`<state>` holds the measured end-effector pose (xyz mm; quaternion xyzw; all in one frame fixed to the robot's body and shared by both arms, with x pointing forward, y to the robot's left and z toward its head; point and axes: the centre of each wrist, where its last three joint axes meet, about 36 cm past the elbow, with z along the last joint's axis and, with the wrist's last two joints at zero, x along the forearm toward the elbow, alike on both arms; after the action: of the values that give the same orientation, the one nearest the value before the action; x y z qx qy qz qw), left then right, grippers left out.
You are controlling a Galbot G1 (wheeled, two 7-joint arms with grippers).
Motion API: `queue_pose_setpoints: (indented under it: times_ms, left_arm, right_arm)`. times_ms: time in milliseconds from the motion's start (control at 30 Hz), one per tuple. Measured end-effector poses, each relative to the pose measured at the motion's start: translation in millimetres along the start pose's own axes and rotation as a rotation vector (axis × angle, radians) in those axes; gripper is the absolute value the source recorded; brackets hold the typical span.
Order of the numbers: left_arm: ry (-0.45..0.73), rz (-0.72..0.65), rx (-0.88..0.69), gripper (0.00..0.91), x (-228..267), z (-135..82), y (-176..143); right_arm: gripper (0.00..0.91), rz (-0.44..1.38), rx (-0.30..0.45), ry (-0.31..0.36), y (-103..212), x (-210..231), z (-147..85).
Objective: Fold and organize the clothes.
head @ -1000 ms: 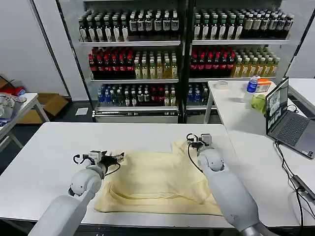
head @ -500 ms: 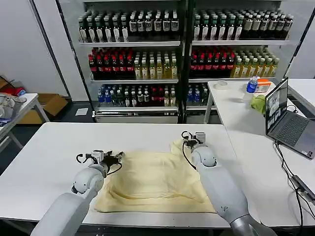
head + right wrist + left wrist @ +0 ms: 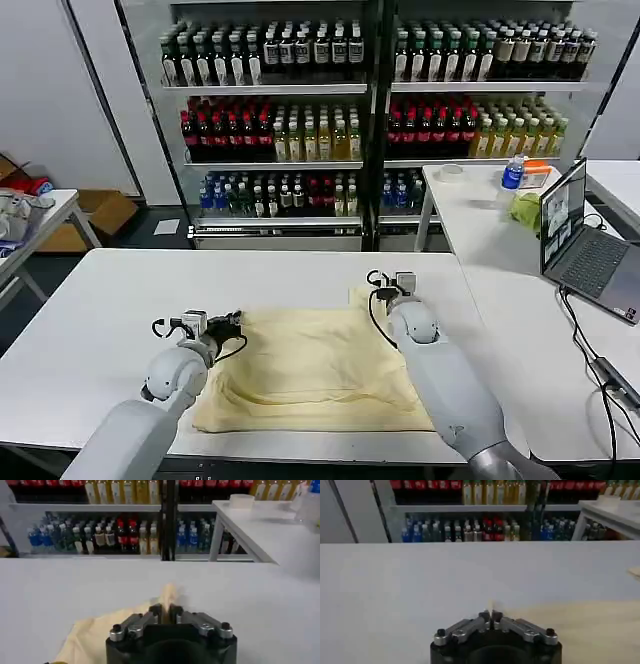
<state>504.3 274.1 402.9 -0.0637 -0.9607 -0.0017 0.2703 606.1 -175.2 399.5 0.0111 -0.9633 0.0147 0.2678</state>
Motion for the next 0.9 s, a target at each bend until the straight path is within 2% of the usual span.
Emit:
queue_pose_setpoints:
  times_ms: [300,567,900]
  left_arm:
    - [-0.053,0.026,0.016,0.010,30,-9,4]
    - [-0.086,0.053,0.031,0.010,60,-9,3]
    - [-0.107,0.078,0.042,0.010,100,3,-1]
  right_arm:
    - [0.000,-0.031,-0.018,-0.081,-8,38,-4]
    - [0.000,-0.059,-0.029,-0.149,-18,80,-7]
    - [0.000,-0.088,-0.035,-0.199,-42,144,11]
